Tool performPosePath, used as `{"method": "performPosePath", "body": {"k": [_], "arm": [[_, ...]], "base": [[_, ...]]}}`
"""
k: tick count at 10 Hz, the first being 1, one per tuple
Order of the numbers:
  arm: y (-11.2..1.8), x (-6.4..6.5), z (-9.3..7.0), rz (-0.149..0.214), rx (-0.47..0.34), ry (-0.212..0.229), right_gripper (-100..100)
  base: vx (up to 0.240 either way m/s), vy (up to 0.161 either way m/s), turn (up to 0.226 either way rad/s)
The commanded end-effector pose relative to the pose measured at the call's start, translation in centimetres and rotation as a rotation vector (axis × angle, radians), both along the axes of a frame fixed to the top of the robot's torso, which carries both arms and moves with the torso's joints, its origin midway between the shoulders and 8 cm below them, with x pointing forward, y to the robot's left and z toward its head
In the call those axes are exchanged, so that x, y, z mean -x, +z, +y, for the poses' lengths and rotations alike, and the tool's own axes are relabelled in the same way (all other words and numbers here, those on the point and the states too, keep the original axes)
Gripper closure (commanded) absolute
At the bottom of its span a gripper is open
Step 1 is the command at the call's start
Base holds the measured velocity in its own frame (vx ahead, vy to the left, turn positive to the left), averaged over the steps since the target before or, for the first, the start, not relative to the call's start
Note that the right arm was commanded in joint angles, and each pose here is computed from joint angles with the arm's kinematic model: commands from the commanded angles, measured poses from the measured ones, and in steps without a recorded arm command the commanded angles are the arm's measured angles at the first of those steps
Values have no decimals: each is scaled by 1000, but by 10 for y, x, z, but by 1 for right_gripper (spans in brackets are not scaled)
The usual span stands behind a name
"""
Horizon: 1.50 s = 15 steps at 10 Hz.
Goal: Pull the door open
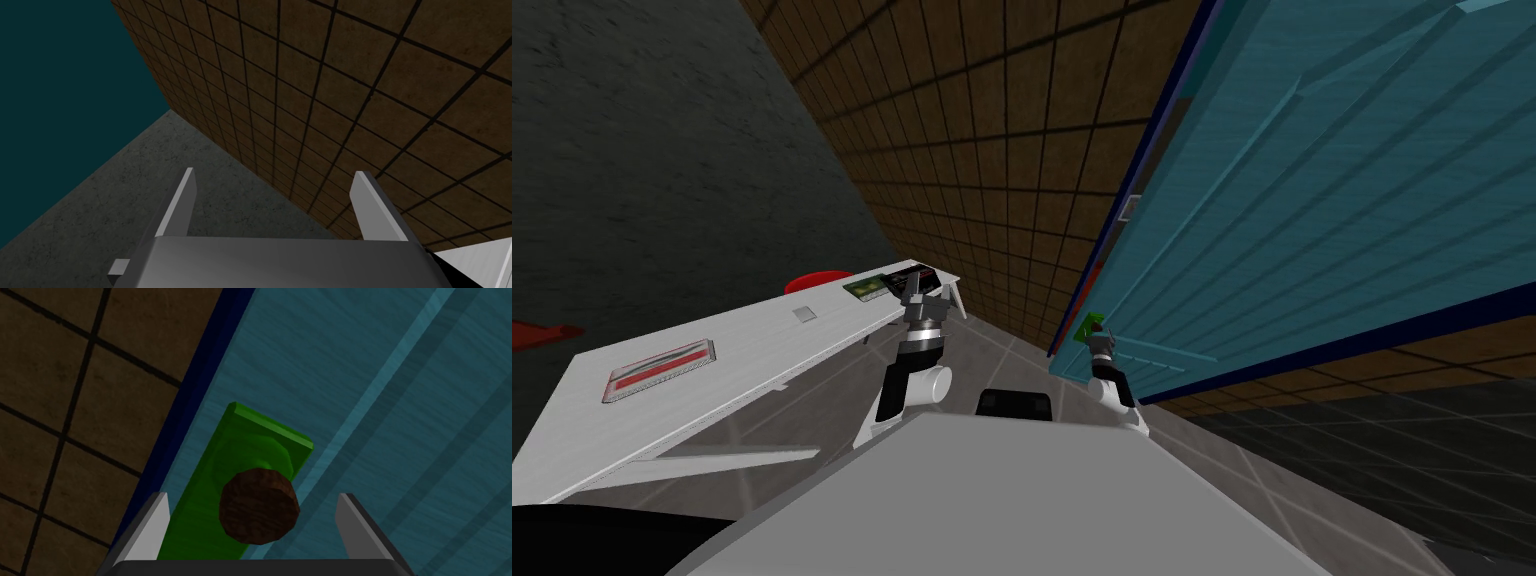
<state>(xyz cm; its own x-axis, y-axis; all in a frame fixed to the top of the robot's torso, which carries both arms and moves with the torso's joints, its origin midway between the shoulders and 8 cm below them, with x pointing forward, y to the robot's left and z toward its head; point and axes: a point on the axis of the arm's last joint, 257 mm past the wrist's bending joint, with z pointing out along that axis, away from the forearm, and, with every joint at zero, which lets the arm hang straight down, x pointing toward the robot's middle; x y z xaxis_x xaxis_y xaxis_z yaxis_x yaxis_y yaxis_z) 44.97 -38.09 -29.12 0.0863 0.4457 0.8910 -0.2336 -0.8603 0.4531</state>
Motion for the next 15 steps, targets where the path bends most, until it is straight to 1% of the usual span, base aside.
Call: {"method": "performPosePath", "body": {"k": [1, 2, 3, 5, 7, 9, 10, 11, 12, 13, 14, 15], "arm": [[-1, 2, 4, -23, -108, -9, -100], [-2, 3, 6, -36, -172, -16, -100], [-2, 3, 6, -38, -179, -15, -100], [-3, 5, 10, -63, -297, -27, -100], [-4, 7, 13, -84, -390, -35, -100], [-5, 8, 16, -99, -460, -42, -100], [-5, 8, 15, -94, -434, -40, -100], [-6, 12, -12, -102, -439, -71, -100], [-6, 13, -24, -105, -438, -84, -100], [-6, 16, -40, -111, -437, -103, -100], [-5, 17, -50, -116, -437, -114, -100], [-5, 16, -41, -113, -436, -106, -100]], "base": [[-71, -20, 88], [-99, -29, 77], [-72, -23, 23], [-70, -19, 60], [-82, -22, 48], [-62, -24, 37], [-26, -13, 9], [130, -4, 217], [194, -31, 221], [206, -54, 194], [178, -48, 115], [74, -22, 15]]}}
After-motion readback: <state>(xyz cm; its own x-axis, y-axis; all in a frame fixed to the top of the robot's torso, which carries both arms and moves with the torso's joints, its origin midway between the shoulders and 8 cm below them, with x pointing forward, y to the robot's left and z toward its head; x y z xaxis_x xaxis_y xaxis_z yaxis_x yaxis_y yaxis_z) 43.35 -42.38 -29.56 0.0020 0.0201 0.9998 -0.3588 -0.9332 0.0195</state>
